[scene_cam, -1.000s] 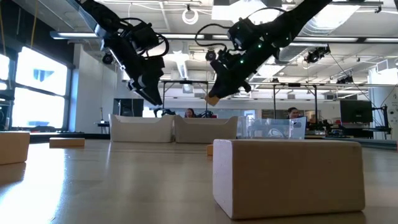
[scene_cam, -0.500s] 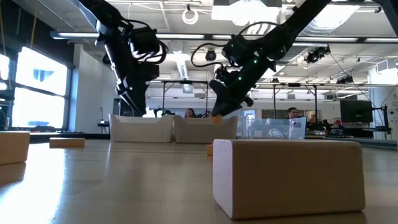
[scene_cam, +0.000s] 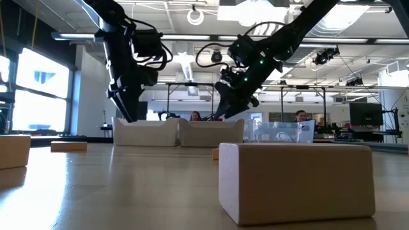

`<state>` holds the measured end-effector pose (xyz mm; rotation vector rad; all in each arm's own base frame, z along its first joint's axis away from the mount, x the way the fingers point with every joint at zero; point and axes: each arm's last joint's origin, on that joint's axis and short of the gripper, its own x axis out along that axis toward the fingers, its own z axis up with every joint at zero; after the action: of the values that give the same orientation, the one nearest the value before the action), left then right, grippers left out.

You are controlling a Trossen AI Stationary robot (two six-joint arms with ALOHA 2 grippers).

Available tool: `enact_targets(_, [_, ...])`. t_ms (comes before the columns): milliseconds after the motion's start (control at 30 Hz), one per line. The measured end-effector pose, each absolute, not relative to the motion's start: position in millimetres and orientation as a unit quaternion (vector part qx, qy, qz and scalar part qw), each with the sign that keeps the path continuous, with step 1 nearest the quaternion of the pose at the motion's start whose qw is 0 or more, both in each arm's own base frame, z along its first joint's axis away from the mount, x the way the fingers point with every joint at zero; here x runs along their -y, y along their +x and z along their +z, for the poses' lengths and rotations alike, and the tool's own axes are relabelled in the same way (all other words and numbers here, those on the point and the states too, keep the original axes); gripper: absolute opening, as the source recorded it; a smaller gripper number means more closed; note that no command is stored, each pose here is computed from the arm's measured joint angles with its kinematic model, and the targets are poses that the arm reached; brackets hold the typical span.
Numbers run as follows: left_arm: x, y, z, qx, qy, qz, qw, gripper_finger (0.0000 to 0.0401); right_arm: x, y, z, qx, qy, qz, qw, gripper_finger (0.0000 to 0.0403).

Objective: Sort & place blocks by color
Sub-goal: Put the yellow block into the gray bin

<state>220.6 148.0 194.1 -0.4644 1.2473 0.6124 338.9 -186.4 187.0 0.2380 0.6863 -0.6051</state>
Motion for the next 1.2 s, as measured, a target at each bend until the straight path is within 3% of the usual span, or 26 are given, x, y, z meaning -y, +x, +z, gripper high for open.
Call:
enact_targets(200, [-139, 216, 198, -0.587, -0.223, 0.28, 0.727, 0.0172, 186, 347, 206, -0.35, 0.105, -0.28, 0.888, 0.0246])
enact_targets(533, [-120, 203, 219, -0.581, -0.239, 0.289, 0.722, 0.0172, 174, 354, 224, -0.398, 0.092, -0.254, 0.877, 0.025])
enact_targets(1200, [-103, 177, 179, -0.634, -0.287, 0.276, 0.663, 0.0172, 141, 367, 222, -0.412, 0.075, -0.213, 0.883, 0.025])
